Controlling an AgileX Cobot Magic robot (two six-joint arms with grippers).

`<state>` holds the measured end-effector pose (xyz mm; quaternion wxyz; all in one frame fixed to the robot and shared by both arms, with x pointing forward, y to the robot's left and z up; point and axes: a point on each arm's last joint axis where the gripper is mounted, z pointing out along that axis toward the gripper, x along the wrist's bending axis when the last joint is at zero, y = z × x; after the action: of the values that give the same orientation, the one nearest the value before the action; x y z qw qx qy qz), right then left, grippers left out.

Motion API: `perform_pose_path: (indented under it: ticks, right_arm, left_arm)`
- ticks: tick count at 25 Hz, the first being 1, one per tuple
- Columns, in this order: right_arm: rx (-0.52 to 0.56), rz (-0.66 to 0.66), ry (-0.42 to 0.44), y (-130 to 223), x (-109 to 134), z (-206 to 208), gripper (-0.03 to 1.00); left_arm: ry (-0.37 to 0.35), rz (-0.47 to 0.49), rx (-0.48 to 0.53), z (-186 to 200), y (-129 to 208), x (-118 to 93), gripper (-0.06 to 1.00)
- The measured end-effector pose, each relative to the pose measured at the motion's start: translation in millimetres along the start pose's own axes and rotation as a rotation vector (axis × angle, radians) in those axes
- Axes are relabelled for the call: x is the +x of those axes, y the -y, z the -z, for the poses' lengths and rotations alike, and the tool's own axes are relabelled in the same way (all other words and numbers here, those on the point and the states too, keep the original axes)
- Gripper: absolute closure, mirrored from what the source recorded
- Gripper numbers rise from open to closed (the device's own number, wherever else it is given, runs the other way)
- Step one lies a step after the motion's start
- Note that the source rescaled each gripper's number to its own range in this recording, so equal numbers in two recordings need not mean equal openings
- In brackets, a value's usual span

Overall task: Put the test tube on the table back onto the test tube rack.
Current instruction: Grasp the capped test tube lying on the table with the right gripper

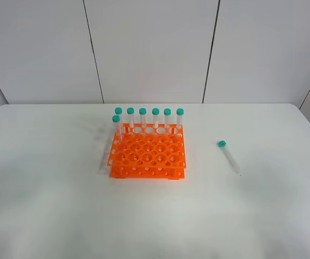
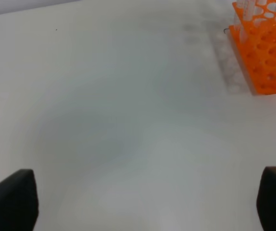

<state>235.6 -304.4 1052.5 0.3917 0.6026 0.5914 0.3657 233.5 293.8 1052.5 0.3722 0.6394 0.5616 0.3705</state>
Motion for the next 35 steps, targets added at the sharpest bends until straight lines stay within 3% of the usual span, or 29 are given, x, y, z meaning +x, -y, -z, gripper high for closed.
perform_pose_path:
  ticks: [25,31,35]
  right_arm:
    - [-0.002,0.001,0.0,0,0,1,0.01]
    - [-0.062,-0.005,-0.008,-19,0,16,0.01]
    - [-0.002,0.037,-0.01,-48,0,10,0.02]
  left_arm:
    - [0.0,0.0,0.0,0,0,0,-0.06]
    - [0.0,0.0,0.0,0,0,0,-0.06]
    - [0.0,0.0,0.0,0,0,0,-0.06]
